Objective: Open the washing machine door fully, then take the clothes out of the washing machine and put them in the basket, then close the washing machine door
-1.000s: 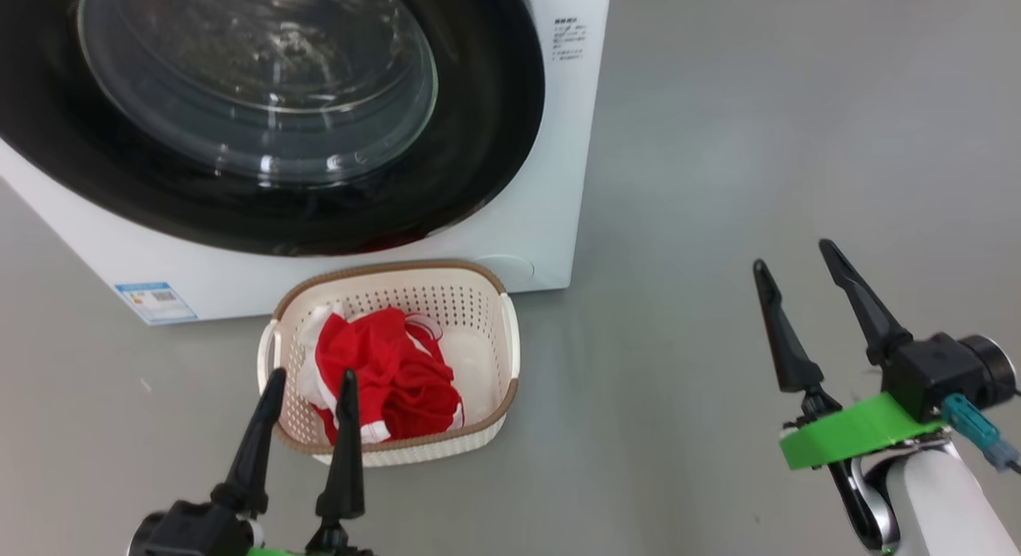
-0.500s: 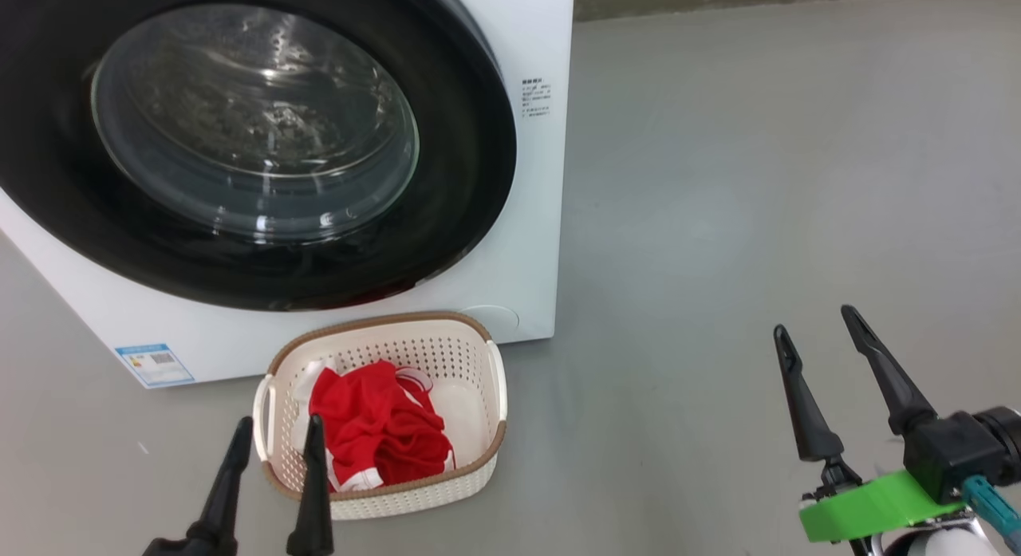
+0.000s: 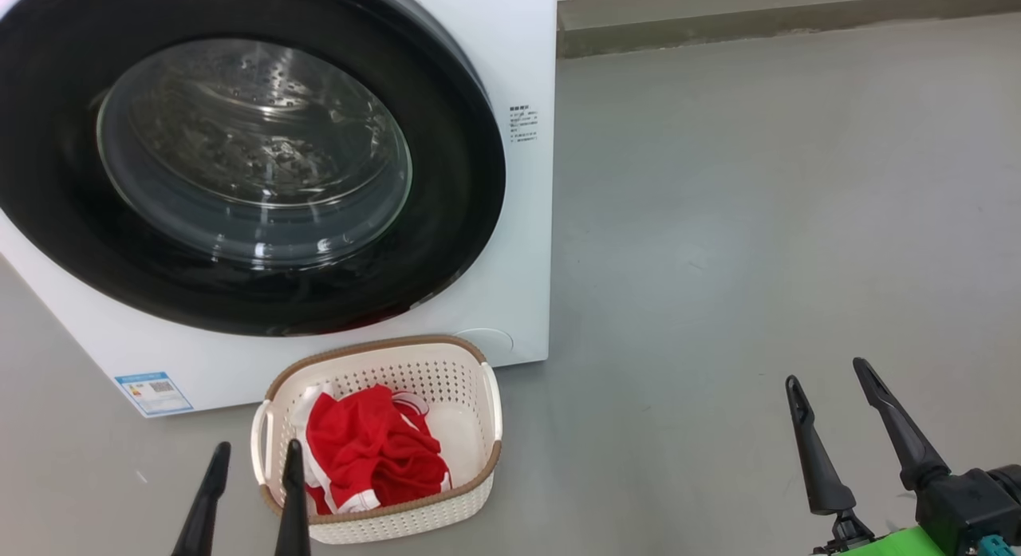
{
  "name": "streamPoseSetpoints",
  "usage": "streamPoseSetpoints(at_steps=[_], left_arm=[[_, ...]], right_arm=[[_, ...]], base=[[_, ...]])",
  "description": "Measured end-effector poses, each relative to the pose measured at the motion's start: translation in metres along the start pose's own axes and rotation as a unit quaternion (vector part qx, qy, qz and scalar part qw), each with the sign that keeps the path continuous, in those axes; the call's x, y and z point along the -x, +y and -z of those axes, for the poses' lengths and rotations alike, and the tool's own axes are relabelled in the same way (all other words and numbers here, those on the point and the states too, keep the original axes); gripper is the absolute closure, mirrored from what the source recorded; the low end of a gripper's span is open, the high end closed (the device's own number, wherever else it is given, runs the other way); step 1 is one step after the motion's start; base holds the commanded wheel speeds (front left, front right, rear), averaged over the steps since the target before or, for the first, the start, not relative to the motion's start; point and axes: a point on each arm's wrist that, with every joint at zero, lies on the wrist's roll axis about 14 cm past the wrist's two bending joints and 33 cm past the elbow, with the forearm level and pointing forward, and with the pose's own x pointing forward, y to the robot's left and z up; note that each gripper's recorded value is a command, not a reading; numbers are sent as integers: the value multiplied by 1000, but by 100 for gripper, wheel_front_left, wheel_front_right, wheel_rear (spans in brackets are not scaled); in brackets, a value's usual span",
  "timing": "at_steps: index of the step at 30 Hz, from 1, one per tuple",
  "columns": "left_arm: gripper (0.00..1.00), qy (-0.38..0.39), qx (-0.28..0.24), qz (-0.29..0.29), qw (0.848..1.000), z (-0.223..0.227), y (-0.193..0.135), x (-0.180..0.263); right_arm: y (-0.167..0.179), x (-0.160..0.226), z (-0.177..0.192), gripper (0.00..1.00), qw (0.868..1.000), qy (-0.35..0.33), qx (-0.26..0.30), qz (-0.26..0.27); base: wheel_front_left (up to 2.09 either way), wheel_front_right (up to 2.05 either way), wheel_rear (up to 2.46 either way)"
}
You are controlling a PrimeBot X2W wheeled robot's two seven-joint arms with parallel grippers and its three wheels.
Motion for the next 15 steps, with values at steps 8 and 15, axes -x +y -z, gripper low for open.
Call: streamPoseSetpoints(at_steps=[8, 15], left_arm=[[0, 3, -2, -1, 1000, 1, 2, 5], [0, 4, -3, 5, 1000, 1, 0, 7]], right_arm=[[0, 5, -2, 0, 1000, -2, -1, 1], [5, 2, -1, 0, 1000, -2, -4, -4]], base=[[0, 0, 0], [0, 0, 0]])
